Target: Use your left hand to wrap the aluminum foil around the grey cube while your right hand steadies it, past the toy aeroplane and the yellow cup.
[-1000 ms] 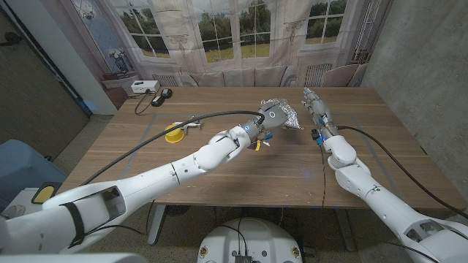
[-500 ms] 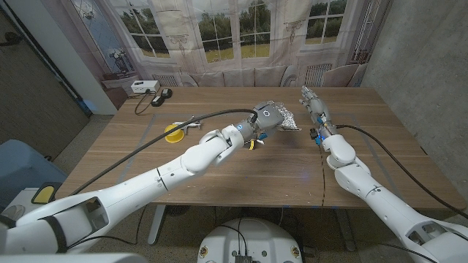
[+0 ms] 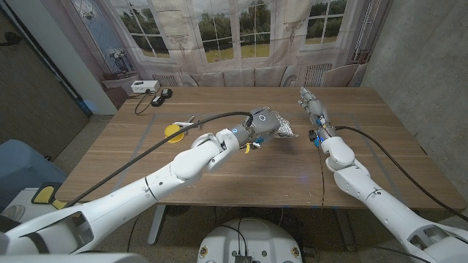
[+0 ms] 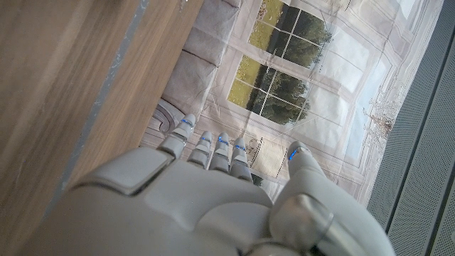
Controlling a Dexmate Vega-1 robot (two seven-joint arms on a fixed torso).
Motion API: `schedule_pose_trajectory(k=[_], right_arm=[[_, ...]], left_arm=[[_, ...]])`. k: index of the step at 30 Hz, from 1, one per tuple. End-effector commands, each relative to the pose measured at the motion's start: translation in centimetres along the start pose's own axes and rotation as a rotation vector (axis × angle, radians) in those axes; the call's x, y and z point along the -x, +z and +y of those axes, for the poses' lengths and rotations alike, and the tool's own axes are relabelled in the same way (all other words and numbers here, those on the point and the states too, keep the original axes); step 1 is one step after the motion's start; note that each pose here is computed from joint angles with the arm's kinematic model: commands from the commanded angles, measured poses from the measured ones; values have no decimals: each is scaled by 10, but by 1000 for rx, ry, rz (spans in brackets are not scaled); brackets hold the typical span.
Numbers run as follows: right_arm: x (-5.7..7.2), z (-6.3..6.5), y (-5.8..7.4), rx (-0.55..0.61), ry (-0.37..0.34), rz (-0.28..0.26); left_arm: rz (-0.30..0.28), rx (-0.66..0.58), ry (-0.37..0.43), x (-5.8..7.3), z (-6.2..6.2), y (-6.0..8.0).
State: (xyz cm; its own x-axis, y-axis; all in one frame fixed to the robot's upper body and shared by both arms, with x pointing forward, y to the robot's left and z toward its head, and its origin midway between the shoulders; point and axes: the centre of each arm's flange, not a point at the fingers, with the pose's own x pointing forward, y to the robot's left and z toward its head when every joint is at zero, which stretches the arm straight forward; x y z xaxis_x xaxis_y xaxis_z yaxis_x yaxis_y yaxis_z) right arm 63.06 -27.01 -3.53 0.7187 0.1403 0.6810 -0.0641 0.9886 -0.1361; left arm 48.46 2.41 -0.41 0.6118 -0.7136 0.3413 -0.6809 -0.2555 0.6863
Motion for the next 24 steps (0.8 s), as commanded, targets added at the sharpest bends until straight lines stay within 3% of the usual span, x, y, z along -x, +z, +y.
schedule_pose_trajectory(k=[1,9,24], right_arm=[[7,4,0,-4,-6,1],[5,10,1,3,1,10],[-3,20,2,2,15,20]], left_arm=[[-33,55,-54,19,0,3],[-29,90,-34,35,-7,-4],[78,50,-87,54,-11,-7]])
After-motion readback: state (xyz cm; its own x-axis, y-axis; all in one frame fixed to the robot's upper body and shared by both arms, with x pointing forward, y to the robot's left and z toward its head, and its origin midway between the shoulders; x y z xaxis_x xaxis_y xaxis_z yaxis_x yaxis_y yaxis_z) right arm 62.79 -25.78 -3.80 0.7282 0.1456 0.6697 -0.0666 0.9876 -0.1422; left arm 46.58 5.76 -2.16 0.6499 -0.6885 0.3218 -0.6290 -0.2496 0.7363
